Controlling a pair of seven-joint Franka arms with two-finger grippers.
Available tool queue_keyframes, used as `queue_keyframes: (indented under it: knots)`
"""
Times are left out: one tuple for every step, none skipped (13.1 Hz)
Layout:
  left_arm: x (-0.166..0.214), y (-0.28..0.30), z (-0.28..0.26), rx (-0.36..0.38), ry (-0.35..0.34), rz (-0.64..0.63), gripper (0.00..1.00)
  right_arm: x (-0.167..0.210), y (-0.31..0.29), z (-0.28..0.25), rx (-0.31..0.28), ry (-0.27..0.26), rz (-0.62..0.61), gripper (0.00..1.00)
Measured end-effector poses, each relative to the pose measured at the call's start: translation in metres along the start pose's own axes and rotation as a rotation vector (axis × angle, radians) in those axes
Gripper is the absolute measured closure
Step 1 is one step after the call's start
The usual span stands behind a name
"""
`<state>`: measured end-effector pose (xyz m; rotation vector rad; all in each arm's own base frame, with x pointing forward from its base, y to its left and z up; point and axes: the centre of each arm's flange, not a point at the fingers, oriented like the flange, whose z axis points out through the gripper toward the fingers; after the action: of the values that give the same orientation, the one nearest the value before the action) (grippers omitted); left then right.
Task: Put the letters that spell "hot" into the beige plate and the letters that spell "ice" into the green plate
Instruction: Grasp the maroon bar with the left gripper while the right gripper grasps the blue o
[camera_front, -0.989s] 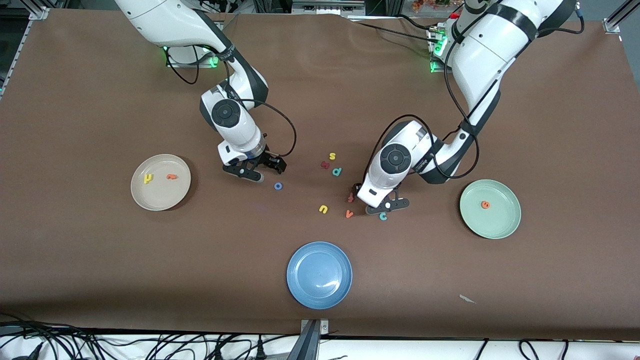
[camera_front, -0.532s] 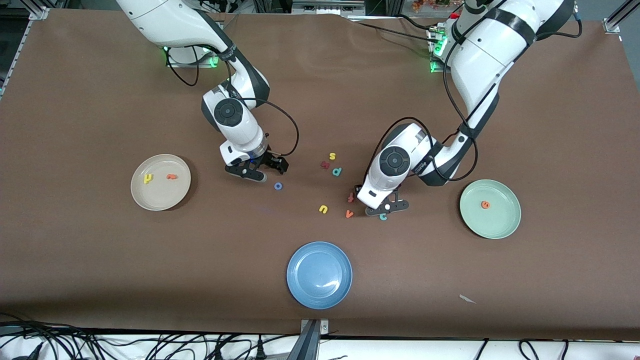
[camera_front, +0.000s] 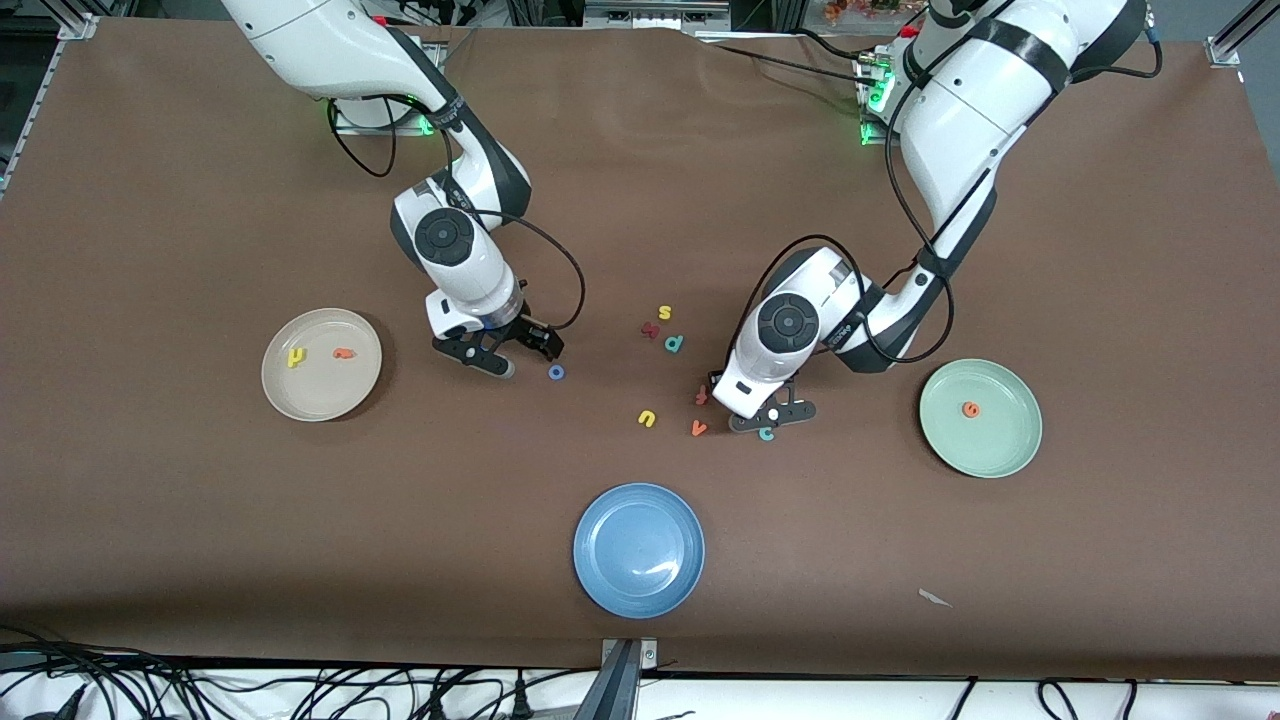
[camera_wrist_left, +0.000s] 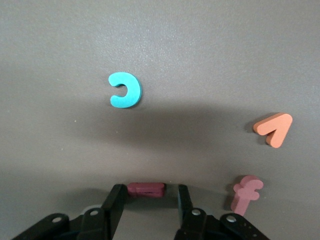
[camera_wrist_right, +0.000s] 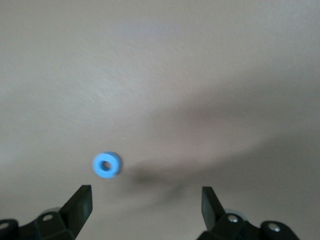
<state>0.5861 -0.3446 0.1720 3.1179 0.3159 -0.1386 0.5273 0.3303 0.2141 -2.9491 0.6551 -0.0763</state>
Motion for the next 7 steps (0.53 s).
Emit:
queue_keyframes:
  knots:
    - [0.000, 0.000, 0.000, 0.000, 0.000, 0.000, 0.51, 0.002, -0.008, -0.007, 0.016, 0.009, 0.023, 0.03]
    - [0.000, 0.001, 0.000, -0.001, 0.000, 0.001, 0.55, 0.003, -0.016, -0.014, 0.028, 0.016, 0.035, 0.04]
    - [0.000, 0.001, 0.000, -0.001, 0.001, 0.001, 0.55, 0.002, -0.021, -0.017, 0.035, 0.019, 0.037, 0.04]
    - [0.000, 0.001, -0.001, -0.002, 0.001, 0.002, 0.58, 0.000, -0.025, -0.018, 0.037, 0.020, 0.037, 0.04]
    - [0.000, 0.001, -0.001, -0.002, 0.001, 0.002, 0.58, -0.002, -0.026, -0.018, 0.037, 0.019, 0.036, 0.04]
    - [0.000, 0.001, -0.001, -0.002, 0.001, 0.003, 0.59, -0.003, -0.026, -0.017, 0.036, 0.017, 0.037, 0.04]
    - [0.000, 0.002, -0.001, -0.003, 0.001, 0.004, 0.61, -0.003, -0.028, -0.014, 0.037, 0.016, 0.037, 0.04]
